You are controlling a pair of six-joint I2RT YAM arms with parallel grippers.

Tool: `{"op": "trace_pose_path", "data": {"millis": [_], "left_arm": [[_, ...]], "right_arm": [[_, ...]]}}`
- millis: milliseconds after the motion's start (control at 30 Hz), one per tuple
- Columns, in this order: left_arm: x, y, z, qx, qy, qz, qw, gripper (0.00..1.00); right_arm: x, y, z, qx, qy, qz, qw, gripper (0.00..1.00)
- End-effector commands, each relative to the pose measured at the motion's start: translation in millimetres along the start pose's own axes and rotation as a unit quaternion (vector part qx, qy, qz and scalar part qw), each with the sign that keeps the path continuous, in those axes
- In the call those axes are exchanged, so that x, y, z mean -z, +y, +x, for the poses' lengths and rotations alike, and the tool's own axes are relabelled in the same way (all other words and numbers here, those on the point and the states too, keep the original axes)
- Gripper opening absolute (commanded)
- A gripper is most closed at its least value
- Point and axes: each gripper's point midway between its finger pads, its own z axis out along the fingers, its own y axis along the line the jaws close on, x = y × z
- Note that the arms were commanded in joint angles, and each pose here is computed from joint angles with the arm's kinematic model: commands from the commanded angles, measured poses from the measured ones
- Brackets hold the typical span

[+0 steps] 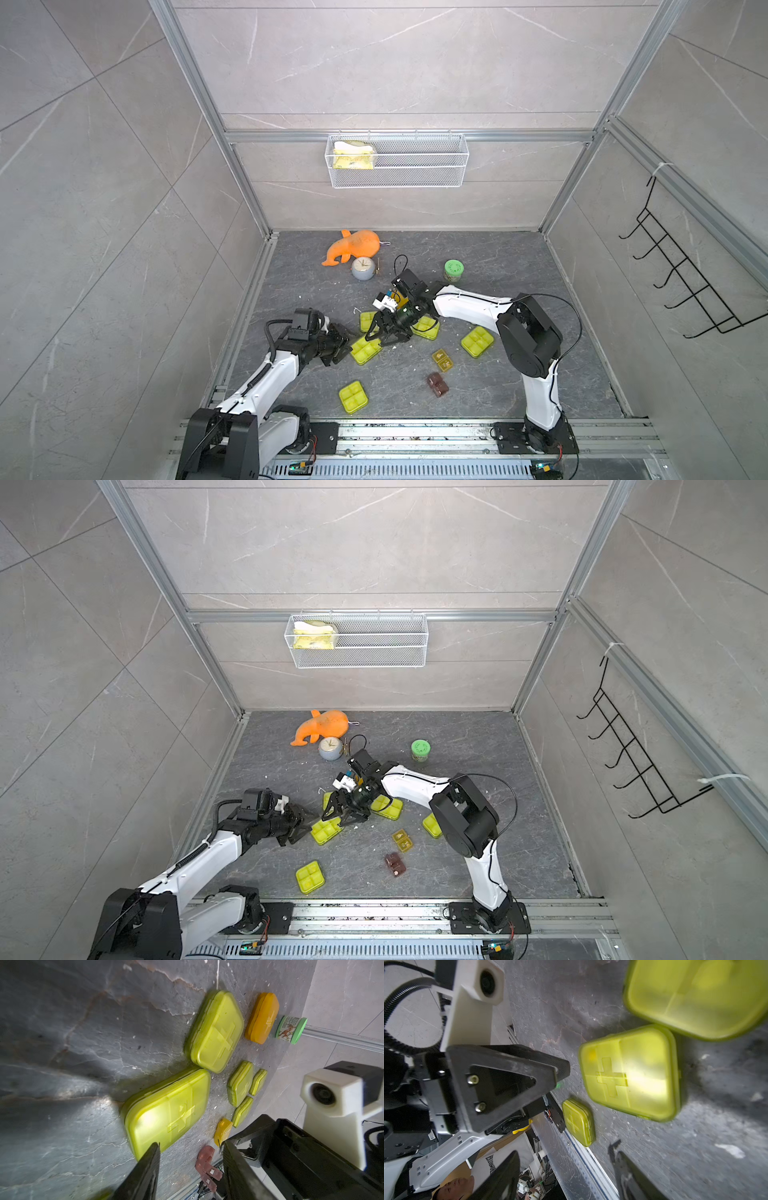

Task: Close pillboxes
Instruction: Close the lid on the pillbox.

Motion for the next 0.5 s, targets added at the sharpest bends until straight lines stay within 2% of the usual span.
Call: {"op": "trace_pose_path", "data": {"millis": [0, 300, 400, 467], "left_arm": [[-4, -9, 0, -0.003, 0.012, 0.03, 0.999, 0.49], [-10, -10, -2, 0.0, 0.018, 0.038, 0.999, 0.43], [-11, -12, -4, -0.001, 0.018, 0.041, 0.999, 0.38], [-13, -12, -5, 0.0, 0.02, 0.039, 0.999, 0.36]], "right_arm": [[6, 7, -6, 0.008, -0.012, 0.005, 1.0, 0.7], [2, 8, -20, -0.002, -0.016, 0.011, 1.0, 0.6], [-1, 7, -26, -0.005, -0.018, 0.012, 1.0, 0.54], [-4, 5, -30, -0.009, -0.019, 0.013, 1.0, 0.45]]}}
